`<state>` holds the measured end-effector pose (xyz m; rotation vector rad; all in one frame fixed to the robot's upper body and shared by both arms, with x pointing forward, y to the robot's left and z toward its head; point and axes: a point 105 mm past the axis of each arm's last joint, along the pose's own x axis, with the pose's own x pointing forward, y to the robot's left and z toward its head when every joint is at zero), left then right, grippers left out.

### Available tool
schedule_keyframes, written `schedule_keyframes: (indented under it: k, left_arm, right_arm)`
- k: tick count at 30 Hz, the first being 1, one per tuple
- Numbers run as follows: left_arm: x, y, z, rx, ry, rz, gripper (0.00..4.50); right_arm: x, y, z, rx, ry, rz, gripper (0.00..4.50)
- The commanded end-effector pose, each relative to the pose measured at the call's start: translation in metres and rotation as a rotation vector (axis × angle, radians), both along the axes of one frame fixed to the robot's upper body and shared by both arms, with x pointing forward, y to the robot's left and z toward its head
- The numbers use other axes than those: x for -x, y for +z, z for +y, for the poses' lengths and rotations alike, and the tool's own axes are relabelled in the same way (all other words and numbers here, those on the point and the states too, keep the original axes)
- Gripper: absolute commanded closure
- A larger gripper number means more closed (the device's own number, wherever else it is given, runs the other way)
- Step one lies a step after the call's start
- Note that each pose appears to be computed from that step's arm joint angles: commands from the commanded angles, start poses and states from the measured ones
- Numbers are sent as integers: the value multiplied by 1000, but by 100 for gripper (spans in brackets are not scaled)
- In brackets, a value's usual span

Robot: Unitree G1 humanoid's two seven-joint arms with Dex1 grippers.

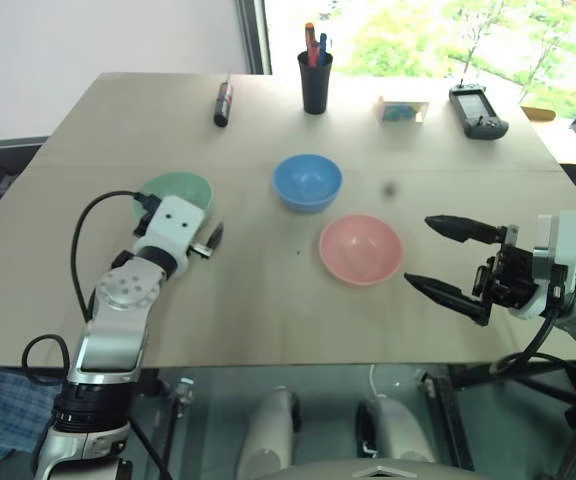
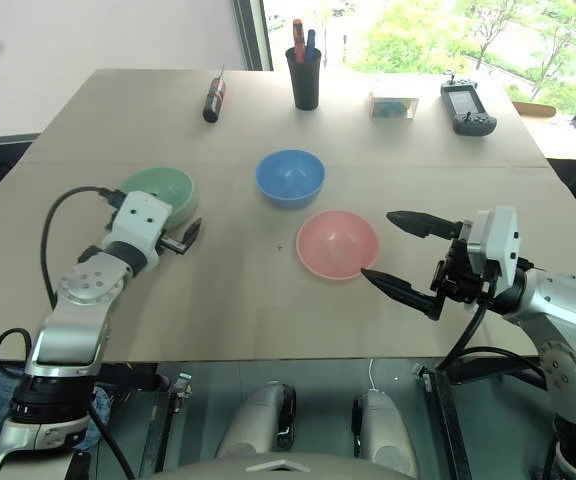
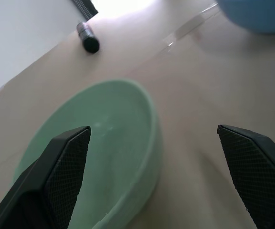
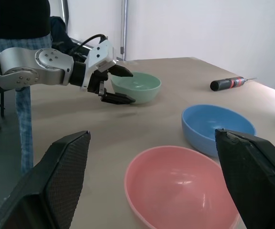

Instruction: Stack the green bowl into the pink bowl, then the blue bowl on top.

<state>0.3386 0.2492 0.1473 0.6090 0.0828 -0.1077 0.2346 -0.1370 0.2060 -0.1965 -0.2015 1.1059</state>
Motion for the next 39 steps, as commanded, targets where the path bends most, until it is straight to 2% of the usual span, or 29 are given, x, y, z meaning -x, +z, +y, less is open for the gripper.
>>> schedule_keyframes:
  k: [1, 6, 9, 14, 19, 25, 28, 35, 39]
  left_arm:
    - [1, -10, 19, -54, 36, 68, 0]
    - [-4, -32, 21, -22, 9, 199, 0]
    - [-10, -31, 26, -7, 19, 204, 74]
    - [-16, -29, 26, -16, 4, 203, 248]
    - [-19, -29, 25, -19, -8, 204, 446]
    - [-22, -31, 19, -10, -44, 220, 448]
    - [-26, -26, 2, 13, -145, 243, 448]
    - [-32, 29, -70, -25, -560, 234, 448]
    - [-17, 52, -113, -184, -848, 233, 448]
  right_arm:
    - [2, 6, 1, 13, 3, -53, 10]
    - [1, 6, 0, 11, -10, -63, 10]
    - [1, 6, -1, 8, -16, -66, 0]
    - [2, 5, -2, 10, -23, -66, 0]
    - [2, 5, -3, 8, -35, -70, 0]
    - [3, 5, -4, 8, -41, -72, 0]
    - [2, 4, -5, 8, -43, -71, 0]
    - [-2, 5, -6, 8, -41, -73, 0]
    - [-4, 5, -5, 9, -36, -76, 0]
